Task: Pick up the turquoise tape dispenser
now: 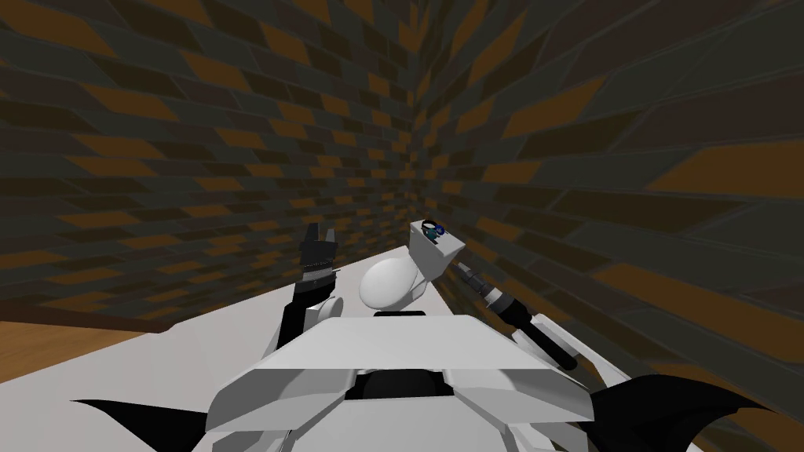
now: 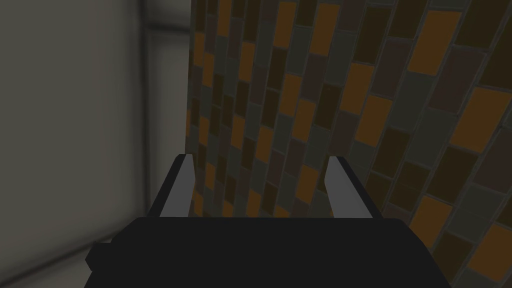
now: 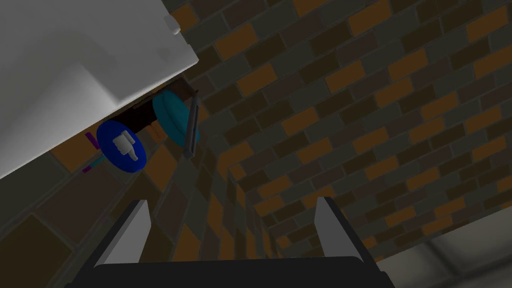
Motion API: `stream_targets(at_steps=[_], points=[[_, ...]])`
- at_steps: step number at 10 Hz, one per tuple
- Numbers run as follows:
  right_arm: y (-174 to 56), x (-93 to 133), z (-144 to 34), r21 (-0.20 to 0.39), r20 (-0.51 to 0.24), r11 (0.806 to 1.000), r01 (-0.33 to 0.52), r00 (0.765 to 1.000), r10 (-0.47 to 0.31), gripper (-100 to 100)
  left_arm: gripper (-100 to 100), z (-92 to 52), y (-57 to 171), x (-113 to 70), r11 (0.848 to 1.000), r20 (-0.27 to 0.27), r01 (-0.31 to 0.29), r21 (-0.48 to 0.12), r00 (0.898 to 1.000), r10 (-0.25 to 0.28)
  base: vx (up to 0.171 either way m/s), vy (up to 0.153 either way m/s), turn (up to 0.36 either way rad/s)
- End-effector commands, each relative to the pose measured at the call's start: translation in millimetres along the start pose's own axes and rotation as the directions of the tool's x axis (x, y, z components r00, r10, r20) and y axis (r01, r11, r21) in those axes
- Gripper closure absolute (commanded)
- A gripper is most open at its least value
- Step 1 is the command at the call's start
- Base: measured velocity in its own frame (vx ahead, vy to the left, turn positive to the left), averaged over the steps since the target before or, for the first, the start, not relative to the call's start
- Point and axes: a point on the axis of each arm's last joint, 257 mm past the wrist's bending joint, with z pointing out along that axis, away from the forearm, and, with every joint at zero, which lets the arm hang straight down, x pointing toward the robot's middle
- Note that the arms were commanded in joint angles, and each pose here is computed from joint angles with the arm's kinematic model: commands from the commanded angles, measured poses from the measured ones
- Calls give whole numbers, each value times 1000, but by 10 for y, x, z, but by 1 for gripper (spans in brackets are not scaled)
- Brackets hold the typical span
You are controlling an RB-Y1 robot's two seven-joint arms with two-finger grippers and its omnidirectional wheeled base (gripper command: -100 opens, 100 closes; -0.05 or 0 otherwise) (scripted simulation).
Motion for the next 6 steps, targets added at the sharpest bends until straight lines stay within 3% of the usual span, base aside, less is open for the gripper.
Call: stream_targets(at_steps=[1,6], points=[[-4,1,-2,0,-1,1000,3,1000,-3,-100,0,0,0,0,1000,0,0,0,1000,0,5,-11,31],[-4,1,-2,0,-1,1000,3,1000,-3,-100,0,0,0,0,1000,0,0,0,1000,0,0,-1,2]])
